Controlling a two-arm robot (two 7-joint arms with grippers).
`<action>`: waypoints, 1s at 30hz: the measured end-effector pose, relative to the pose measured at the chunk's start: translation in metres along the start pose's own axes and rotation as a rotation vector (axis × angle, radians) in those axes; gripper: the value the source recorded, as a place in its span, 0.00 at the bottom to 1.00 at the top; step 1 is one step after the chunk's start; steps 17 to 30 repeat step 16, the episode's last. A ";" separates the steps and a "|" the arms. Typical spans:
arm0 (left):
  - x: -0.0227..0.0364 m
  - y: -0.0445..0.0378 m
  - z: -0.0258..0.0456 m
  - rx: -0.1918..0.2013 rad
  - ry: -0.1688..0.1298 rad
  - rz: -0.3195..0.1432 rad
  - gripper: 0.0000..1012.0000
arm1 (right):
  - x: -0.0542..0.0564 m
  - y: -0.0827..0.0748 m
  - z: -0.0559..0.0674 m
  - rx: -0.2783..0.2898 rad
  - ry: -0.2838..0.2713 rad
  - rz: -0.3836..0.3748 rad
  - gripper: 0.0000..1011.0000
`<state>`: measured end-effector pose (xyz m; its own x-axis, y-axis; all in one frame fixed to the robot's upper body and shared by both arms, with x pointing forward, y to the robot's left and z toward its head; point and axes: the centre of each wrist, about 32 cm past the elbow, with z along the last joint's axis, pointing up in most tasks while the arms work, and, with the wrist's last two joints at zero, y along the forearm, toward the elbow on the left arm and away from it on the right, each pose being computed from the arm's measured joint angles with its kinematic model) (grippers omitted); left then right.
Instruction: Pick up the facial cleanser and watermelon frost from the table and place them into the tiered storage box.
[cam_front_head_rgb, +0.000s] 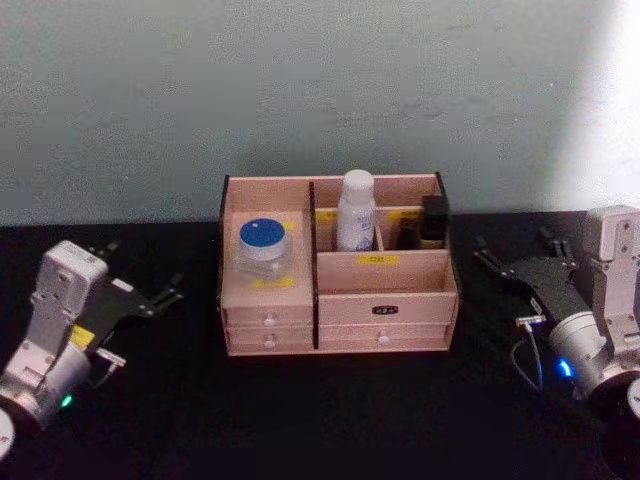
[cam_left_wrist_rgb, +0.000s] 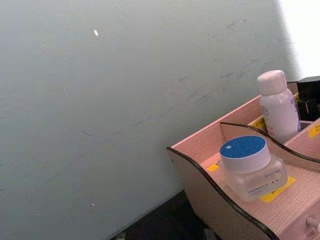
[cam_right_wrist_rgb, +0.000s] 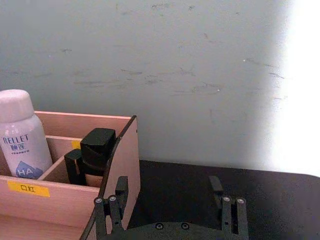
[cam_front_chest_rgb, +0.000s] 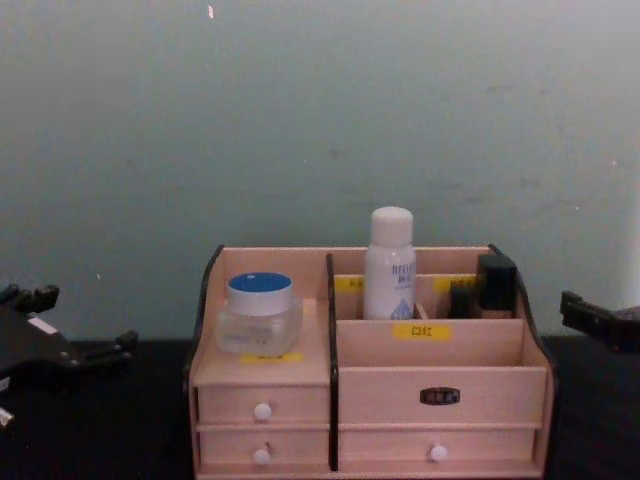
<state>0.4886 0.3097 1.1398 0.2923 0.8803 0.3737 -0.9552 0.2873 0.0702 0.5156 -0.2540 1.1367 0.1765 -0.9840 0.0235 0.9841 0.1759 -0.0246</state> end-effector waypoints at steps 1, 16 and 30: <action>0.0000 0.0000 0.0000 0.000 0.000 0.000 0.99 | 0.000 0.000 0.000 0.000 0.000 0.000 0.99; 0.0000 0.0000 0.0000 0.000 0.000 0.000 0.99 | 0.000 0.000 0.000 0.000 0.000 0.000 0.99; 0.0000 0.0000 0.0000 0.000 0.000 0.000 0.99 | 0.000 0.000 0.000 0.000 0.000 0.000 0.99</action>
